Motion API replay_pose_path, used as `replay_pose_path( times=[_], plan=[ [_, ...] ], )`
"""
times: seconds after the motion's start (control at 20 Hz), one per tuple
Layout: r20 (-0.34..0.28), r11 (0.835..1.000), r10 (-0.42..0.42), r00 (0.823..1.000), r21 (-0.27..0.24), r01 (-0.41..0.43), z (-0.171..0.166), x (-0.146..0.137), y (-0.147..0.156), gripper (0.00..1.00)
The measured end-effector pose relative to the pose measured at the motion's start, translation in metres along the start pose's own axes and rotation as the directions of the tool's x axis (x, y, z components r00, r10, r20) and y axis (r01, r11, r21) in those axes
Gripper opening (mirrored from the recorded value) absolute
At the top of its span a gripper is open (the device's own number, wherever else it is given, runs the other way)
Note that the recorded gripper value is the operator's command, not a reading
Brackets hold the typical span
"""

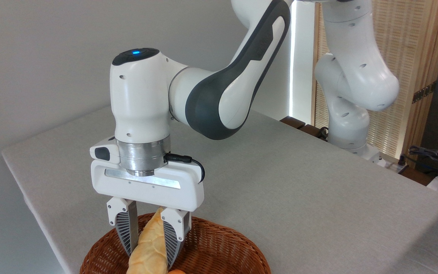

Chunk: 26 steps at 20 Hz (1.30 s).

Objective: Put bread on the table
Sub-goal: 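Close the gripper on the bread roll, then lift the bread roll out of the basket and carry it over the table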

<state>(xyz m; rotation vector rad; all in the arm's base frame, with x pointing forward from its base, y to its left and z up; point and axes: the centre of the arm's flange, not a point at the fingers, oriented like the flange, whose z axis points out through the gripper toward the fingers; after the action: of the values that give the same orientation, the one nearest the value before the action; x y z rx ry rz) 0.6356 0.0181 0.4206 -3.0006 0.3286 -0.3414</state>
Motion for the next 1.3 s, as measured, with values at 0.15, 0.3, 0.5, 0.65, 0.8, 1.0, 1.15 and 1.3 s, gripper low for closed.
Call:
replay_pose_path(
  times=[0.15,0.3,0.5,0.65,0.8,1.0,1.15,1.3],
  plan=[
    [-0.002,1.0,0.001,1.0,0.0,-0.001,-0.001,0.001,0.0,0.46],
    [-0.011,1.0,0.003,1.0,0.001,-0.003,-0.004,0.004,0.001,0.43],
    [-0.033,1.0,0.009,0.999,0.001,-0.009,-0.015,0.009,0.004,0.43],
    [-0.063,1.0,0.011,0.998,0.002,-0.011,-0.032,0.012,0.005,0.43],
    [-0.09,1.0,0.009,0.996,0.001,-0.009,-0.049,0.013,0.004,0.44],
    [-0.123,1.0,0.016,0.992,-0.004,-0.017,-0.075,0.012,0.007,0.44],
    [-0.088,0.994,0.104,0.991,-0.028,-0.107,-0.089,0.008,0.026,0.46],
    [0.0,0.972,0.224,0.975,-0.077,-0.223,-0.1,-0.005,0.044,0.47]
  ],
)
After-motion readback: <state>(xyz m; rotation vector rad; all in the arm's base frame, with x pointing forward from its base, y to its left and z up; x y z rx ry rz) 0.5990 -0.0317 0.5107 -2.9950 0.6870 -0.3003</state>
